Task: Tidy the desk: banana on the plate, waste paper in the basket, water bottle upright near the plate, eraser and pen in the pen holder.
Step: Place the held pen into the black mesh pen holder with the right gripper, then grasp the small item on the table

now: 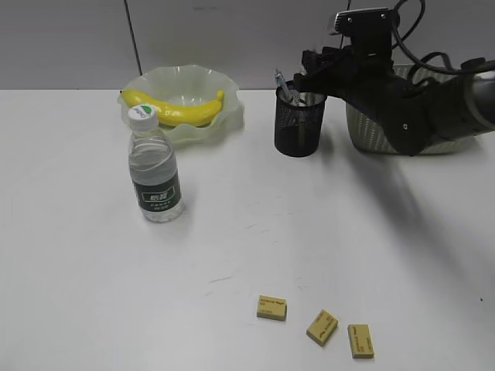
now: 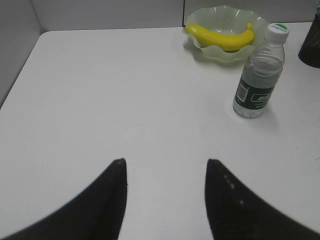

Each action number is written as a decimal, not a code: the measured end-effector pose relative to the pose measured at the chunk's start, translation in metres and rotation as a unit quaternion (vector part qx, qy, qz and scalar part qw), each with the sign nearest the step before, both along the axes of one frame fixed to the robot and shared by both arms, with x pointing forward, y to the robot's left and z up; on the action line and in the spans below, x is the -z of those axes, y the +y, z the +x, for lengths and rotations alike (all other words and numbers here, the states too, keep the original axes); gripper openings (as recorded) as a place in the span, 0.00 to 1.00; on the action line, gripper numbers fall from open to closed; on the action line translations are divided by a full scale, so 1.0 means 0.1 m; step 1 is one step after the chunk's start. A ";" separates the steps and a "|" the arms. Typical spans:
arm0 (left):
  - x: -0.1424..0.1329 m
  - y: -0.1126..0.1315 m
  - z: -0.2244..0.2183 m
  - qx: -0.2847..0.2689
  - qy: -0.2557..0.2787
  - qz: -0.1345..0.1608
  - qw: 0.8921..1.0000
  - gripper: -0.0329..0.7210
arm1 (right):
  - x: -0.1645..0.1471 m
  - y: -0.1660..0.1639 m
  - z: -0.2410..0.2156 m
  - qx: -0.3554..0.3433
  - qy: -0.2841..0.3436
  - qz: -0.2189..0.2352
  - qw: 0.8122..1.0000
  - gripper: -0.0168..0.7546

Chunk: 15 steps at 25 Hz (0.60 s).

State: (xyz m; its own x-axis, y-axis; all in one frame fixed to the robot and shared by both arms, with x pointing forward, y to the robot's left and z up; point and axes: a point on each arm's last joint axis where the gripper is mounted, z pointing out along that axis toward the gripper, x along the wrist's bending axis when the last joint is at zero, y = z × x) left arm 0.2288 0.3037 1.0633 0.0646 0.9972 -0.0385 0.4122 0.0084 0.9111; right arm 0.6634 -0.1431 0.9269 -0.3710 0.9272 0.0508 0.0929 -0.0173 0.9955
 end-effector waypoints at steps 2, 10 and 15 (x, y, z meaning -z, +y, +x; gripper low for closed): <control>0.00 0.00 0.00 0.000 0.000 0.000 1.000 0.55 | -0.03 -0.01 -0.01 0.002 0.024 -0.008 1.000 0.57; 0.00 0.00 0.00 0.000 0.000 0.000 1.000 0.55 | -1.27 -0.19 -0.49 0.001 0.083 -0.080 0.993 0.69; 0.00 0.00 0.01 0.000 0.003 0.000 1.000 0.50 | -1.59 -0.56 -1.31 0.028 0.231 -0.160 0.959 0.61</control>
State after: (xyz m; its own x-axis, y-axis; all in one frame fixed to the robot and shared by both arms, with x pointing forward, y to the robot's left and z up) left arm 0.2297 0.3036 1.0634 0.0649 0.9971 -0.0390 0.4173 0.0084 0.9087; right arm 0.5324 -0.1994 1.0858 -0.3258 0.9408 -0.0930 0.5337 0.2642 0.8033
